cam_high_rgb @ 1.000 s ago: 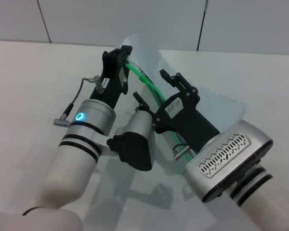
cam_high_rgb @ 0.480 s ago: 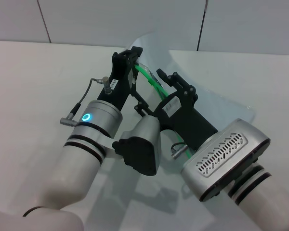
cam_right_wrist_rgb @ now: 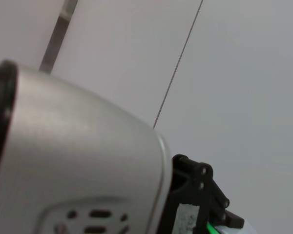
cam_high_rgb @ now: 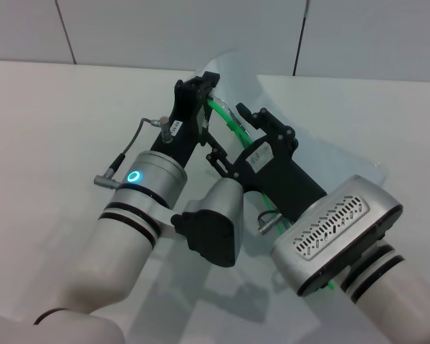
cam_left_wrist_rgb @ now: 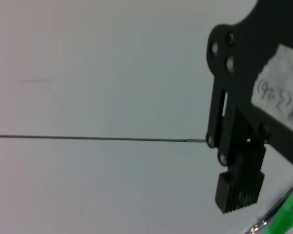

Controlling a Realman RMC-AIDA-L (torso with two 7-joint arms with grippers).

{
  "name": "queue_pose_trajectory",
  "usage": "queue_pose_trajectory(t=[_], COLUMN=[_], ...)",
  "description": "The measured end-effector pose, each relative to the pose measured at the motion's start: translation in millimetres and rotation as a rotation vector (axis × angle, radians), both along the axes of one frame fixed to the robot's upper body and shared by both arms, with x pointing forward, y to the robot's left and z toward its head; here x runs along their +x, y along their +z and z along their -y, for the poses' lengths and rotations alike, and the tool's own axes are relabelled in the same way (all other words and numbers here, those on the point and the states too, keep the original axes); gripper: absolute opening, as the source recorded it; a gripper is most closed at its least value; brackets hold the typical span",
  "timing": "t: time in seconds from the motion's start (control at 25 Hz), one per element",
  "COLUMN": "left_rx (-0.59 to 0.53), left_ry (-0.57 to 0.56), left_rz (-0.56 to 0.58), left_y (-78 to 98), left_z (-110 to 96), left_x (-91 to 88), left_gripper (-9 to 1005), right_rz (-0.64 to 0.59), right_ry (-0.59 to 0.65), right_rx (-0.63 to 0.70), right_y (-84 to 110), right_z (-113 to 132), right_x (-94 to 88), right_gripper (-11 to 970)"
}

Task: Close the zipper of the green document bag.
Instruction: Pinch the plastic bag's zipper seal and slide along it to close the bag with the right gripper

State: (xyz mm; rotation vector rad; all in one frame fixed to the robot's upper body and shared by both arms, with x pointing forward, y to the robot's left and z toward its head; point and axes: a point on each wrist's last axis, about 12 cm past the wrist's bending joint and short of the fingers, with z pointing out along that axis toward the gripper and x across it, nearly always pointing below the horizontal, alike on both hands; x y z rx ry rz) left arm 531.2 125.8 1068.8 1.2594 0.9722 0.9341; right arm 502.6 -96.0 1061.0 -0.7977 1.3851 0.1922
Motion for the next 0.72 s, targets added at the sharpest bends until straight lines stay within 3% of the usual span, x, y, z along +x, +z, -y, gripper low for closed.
queue_pose_trajectory(t=[0.72], left_rx=[0.016], left_ry=[-0.021], left_rz=[0.023], left_y=[1.9], left_z=[3.3], left_x=[-1.9], left_gripper=[53], right_rz=[0.002], right_ry=[-0.010], right_rx=[-0.007], right_y=[-1.9], right_z=[1.5], right_x=[1.5], right_gripper=[517])
